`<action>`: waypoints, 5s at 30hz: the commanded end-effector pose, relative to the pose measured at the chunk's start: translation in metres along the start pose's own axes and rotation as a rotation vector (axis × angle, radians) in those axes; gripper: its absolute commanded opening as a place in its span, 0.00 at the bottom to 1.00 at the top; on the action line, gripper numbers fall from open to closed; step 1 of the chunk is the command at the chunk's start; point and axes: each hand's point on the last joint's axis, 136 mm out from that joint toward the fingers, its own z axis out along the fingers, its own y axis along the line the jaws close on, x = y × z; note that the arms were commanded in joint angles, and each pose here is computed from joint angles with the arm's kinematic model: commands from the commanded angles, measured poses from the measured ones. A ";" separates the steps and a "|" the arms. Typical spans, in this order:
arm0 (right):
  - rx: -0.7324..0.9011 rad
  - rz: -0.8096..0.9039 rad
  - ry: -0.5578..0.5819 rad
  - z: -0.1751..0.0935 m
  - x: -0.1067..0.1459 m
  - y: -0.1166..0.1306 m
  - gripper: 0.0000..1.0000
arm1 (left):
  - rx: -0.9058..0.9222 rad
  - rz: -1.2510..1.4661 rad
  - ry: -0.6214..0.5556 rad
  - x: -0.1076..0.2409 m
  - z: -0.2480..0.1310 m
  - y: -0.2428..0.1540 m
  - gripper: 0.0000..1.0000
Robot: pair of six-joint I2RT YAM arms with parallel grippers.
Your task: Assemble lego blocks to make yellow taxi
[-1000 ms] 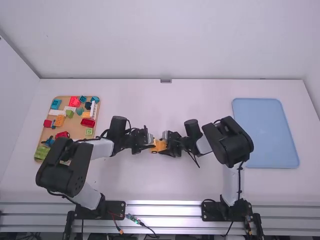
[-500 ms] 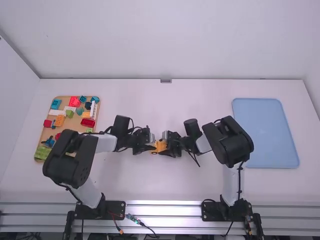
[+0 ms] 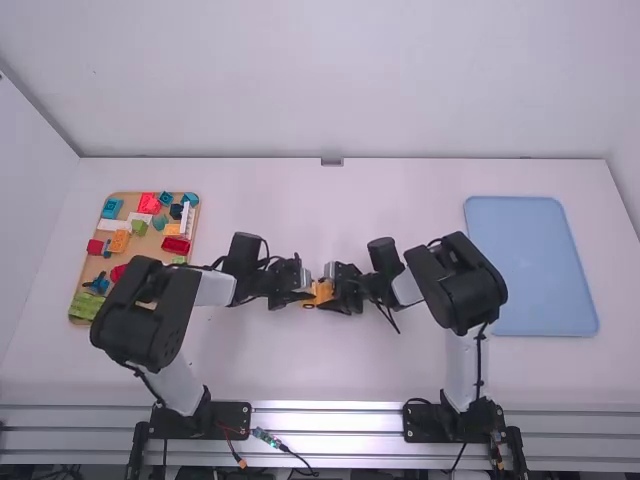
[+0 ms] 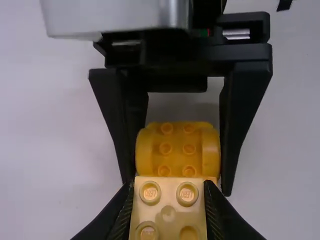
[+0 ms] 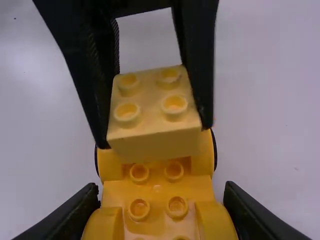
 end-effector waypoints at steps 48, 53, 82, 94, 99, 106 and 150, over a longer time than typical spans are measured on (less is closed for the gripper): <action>0.005 0.030 0.020 0.000 0.009 0.003 0.47 | -0.001 -0.041 -0.016 -0.004 0.002 0.007 0.89; 0.006 0.029 0.021 0.000 0.009 0.003 0.47 | -0.021 -0.017 -0.024 -0.018 -0.009 0.010 0.88; 0.011 0.016 0.015 0.000 0.009 0.004 0.47 | -0.011 0.022 0.018 -0.004 -0.005 0.004 0.02; 0.011 0.014 0.010 -0.001 0.008 0.004 0.47 | -0.003 -0.045 0.046 0.014 0.005 0.002 0.02; 0.012 0.012 0.009 0.000 0.007 0.002 0.46 | 0.025 -0.053 0.069 0.022 0.006 -0.006 0.02; 0.017 0.024 0.004 0.000 0.005 0.000 0.45 | 0.030 -0.130 0.189 0.057 0.011 -0.014 0.02; 0.032 0.036 0.013 -0.004 0.007 -0.006 0.95 | -0.536 -0.131 0.171 -0.046 -0.119 0.103 0.99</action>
